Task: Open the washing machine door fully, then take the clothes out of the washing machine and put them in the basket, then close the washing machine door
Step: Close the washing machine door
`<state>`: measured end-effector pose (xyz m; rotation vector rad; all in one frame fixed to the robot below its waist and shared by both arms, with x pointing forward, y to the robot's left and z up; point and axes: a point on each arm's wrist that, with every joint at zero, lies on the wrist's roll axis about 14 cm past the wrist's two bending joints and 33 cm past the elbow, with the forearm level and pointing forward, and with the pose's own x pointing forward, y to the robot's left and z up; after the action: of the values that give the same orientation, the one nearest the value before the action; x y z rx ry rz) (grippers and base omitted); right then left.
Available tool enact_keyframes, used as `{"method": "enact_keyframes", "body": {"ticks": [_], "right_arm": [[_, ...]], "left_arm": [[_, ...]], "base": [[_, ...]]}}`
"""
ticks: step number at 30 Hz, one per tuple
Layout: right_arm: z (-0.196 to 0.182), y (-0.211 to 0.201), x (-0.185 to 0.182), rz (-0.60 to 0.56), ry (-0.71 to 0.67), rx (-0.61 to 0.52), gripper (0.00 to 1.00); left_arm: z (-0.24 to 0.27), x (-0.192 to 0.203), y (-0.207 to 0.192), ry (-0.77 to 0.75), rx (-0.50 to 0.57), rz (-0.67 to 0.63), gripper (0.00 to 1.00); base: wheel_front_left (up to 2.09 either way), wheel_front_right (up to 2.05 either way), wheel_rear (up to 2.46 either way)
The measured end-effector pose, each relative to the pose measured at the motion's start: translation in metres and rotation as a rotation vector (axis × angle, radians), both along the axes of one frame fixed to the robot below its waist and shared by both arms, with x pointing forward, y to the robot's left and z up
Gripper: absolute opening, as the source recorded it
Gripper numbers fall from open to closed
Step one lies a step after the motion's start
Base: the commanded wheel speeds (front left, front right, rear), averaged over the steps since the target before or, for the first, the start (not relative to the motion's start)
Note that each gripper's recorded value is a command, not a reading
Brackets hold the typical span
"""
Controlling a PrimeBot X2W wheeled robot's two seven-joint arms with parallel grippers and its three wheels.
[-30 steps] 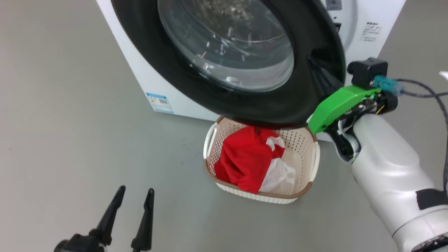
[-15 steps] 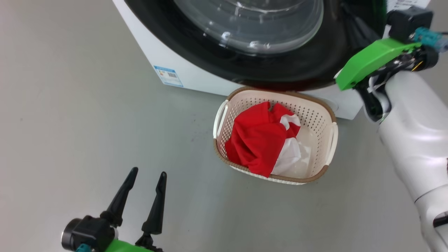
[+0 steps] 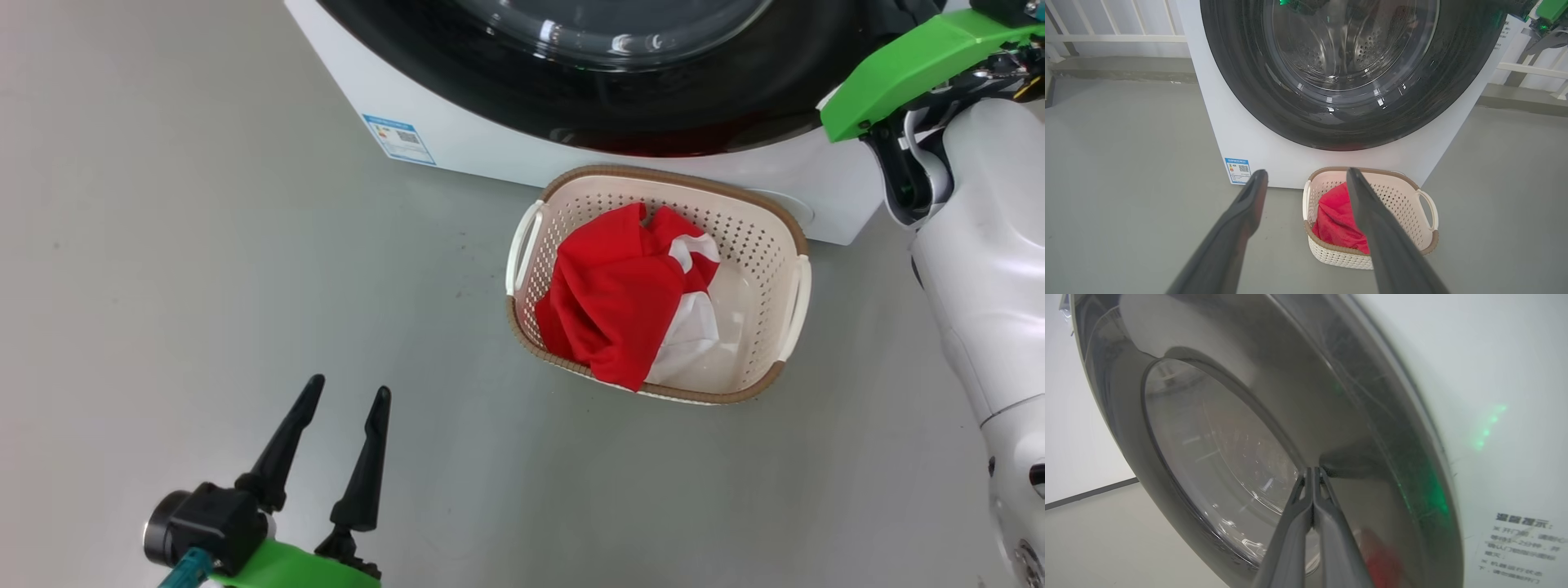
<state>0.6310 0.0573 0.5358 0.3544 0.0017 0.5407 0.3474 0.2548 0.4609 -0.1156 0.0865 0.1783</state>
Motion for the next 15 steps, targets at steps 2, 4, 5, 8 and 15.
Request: {"method": "enact_keyframes", "body": {"ticks": [2, 4, 5, 8, 15], "right_arm": [[0.0, -0.002, -0.001, -0.006, 0.001, 0.0, 0.0], [0.001, -0.003, -0.001, -0.01, 0.002, 0.001, 0.0], [0.001, -0.004, -0.002, -0.012, 0.001, 0.0, 0.0], [0.003, -0.006, -0.002, -0.017, -0.004, -0.009, 0.0], [0.02, -0.017, -0.006, -0.04, -0.04, 0.017, 1.0]], "left_arm": [[-0.002, 0.0, 0.0, 0.007, 0.0, -0.004, 1.0], [-0.003, 0.002, -0.002, 0.009, -0.001, -0.01, 1.0], [-0.003, 0.002, -0.002, 0.007, -0.002, -0.013, 1.0], [-0.002, 0.004, -0.004, 0.003, -0.004, -0.018, 1.0], [0.003, 0.01, -0.003, -0.047, -0.122, 0.014, 1.0]], "base": [[0.0, 0.0, 0.0], [0.0, 0.0, 0.0], [0.0, 0.0, 0.0], [0.0, 0.0, 0.0], [0.0, 0.0, 0.0]]}}
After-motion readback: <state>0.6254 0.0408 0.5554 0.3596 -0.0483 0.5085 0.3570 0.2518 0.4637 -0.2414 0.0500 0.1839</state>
